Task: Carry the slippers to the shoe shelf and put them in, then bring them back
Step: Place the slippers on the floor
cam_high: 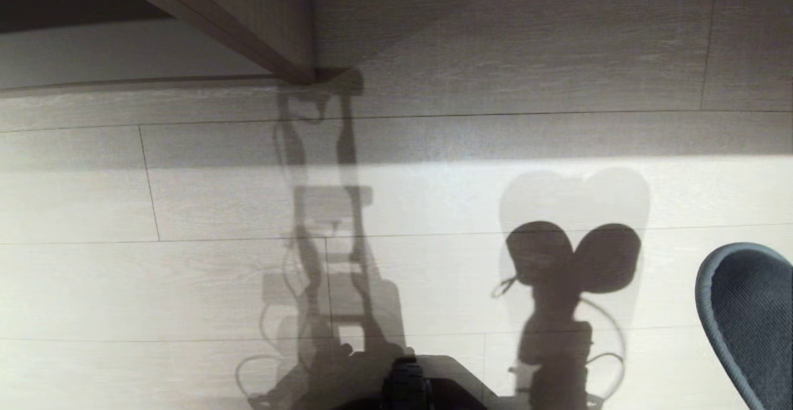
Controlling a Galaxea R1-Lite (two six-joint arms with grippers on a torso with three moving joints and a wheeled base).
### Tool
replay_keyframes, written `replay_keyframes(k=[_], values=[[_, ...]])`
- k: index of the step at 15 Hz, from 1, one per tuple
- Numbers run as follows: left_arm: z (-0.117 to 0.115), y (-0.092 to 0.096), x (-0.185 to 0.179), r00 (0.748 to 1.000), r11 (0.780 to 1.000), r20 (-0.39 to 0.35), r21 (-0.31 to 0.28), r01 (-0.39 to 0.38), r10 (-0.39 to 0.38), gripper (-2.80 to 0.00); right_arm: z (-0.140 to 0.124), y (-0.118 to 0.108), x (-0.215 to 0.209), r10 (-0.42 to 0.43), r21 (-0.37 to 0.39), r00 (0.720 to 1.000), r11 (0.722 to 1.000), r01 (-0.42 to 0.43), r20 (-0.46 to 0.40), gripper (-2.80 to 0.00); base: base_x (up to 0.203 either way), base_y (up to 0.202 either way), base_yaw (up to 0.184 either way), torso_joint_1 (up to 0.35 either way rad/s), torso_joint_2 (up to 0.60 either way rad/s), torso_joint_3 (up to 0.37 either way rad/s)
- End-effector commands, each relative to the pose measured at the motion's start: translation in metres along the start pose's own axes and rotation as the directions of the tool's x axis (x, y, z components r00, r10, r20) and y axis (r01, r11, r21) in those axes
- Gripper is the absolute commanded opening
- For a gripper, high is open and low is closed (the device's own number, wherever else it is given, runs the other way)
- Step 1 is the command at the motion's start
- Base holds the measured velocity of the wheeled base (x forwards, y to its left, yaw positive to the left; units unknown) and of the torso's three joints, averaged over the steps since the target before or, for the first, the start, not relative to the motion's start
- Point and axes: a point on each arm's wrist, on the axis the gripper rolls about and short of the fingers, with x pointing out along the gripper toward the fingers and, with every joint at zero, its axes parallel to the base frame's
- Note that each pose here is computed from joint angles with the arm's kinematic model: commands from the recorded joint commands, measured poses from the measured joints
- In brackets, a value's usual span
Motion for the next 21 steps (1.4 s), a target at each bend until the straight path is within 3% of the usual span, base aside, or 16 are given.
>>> replay_keyframes(k=[1,3,6,9,11,16,19,21], values=[[0.000,0.000,0.000,1.000,1.000,0.000,0.000,-0.001,0.001,-2.80,0.032,-0.004,0.024,0.009,0.001,0.997,1.000,-0.009,-0.077,-2.80,0.000,0.000,0.000,0.000,0.00,0.000],[0.000,0.000,0.000,1.000,1.000,0.002,0.000,-0.001,0.001,-2.80,0.055,-0.007,0.053,0.014,-0.003,0.991,1.000,-0.014,-0.135,-2.80,0.000,0.000,0.000,0.000,0.00,0.000],[0.000,0.000,0.000,1.000,1.000,0.000,0.000,-0.001,0.001,-2.80,0.067,-0.010,0.109,0.004,-0.003,0.991,1.000,-0.004,-0.132,-2.80,0.000,0.000,0.000,0.000,0.00,0.000],[0.000,0.000,0.000,1.000,1.000,0.000,0.000,-0.001,0.001,-2.80,0.067,-0.013,0.162,-0.041,-0.010,0.999,0.999,0.041,-0.024,-2.80,0.000,0.000,0.000,0.000,0.00,0.000],[0.000,0.000,0.000,1.000,1.000,0.000,0.000,-0.001,0.001,-2.80,0.055,-0.014,0.193,-0.077,-0.013,0.997,0.997,0.076,-0.008,-2.80,0.000,0.000,0.000,0.000,0.00,0.000],[0.000,0.000,0.000,1.000,1.000,0.000,0.000,-0.001,0.001,-2.80,0.035,-0.018,0.259,-0.171,-0.003,0.976,0.985,0.173,0.139,-2.80,0.000,0.000,0.000,0.000,0.00,0.000],[0.000,0.000,0.000,1.000,1.000,0.000,0.000,-0.001,0.001,-2.80,0.024,-0.020,0.298,-0.231,0.008,0.941,0.972,0.236,0.247,-2.80,0.000,0.000,0.000,0.000,0.00,0.000],[0.000,0.000,0.000,1.000,1.000,0.000,0.000,-0.001,0.001,-2.80,0.037,-0.020,0.315,-0.249,0.028,0.908,0.967,0.254,0.338,-2.80,0.000,0.000,0.000,0.000,0.00,0.000]])
